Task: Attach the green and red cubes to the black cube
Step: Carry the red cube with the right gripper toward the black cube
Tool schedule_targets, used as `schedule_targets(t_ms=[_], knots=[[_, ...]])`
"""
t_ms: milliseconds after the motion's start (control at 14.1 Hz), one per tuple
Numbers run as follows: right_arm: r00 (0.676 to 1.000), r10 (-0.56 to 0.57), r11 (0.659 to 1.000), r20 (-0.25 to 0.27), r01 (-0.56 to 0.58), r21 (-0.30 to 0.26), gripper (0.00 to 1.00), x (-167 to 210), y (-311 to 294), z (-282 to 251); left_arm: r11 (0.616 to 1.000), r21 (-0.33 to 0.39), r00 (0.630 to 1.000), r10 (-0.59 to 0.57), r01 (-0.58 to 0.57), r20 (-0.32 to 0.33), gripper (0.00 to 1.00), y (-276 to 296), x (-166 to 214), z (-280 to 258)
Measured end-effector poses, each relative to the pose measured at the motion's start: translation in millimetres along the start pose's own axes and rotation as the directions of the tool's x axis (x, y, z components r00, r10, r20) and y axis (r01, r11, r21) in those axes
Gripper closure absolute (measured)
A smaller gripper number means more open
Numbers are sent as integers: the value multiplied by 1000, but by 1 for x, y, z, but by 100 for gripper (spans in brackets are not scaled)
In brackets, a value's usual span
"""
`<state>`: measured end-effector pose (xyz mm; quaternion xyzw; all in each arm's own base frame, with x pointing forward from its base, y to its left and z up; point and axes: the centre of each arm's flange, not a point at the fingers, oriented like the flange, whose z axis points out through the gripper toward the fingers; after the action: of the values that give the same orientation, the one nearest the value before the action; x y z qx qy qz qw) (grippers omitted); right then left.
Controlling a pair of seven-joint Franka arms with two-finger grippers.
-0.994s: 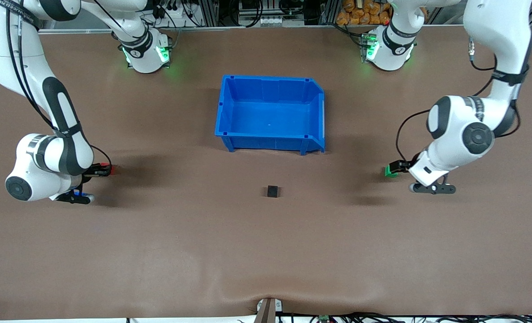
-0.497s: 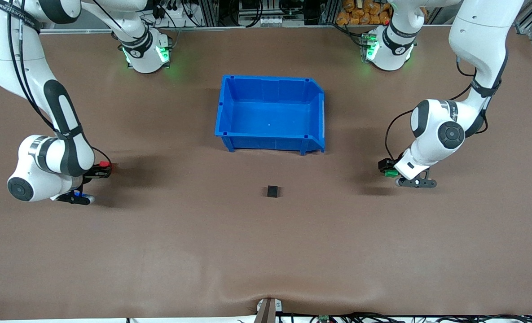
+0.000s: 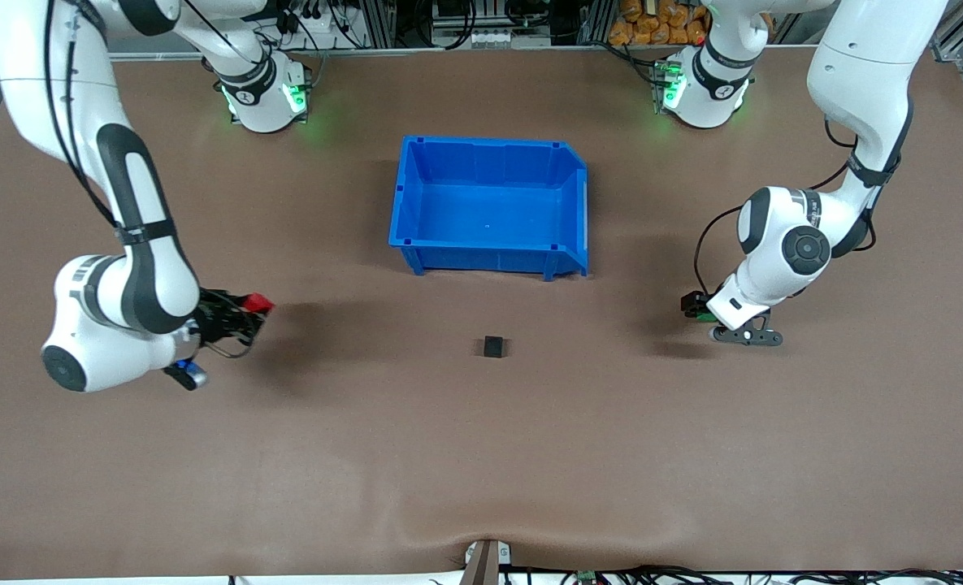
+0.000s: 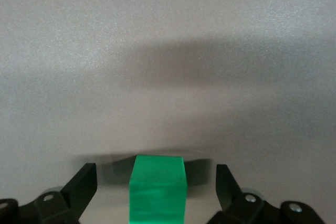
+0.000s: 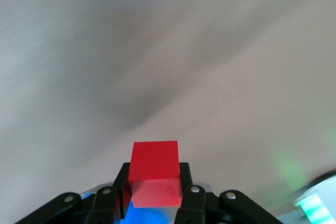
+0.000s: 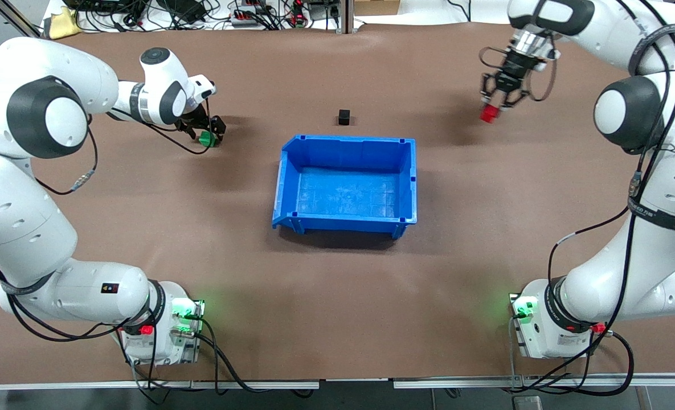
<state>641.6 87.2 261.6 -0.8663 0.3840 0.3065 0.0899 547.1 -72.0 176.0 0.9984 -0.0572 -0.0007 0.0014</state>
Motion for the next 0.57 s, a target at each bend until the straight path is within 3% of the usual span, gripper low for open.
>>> schedule_targets(t_ms=[71, 213, 497, 568], knots=[[998, 62, 996, 29, -64, 67, 60, -10, -16, 4, 1000, 0, 1000, 3, -3, 1, 0, 2, 0, 1], [984, 173, 974, 53, -179, 140, 60, -26, -43, 17, 1000, -1, 1000, 13, -13, 2, 19, 8, 0, 2], [911, 413, 877, -4, -397, 271, 60, -58, -107, 71, 1000, 2, 1000, -5, 5, -5, 61, 6, 2, -2], [898, 440, 860, -13, -417, 293, 60, -66, -120, 87, 1000, 2, 1000, -17, 17, -6, 60, 6, 3, -2]])
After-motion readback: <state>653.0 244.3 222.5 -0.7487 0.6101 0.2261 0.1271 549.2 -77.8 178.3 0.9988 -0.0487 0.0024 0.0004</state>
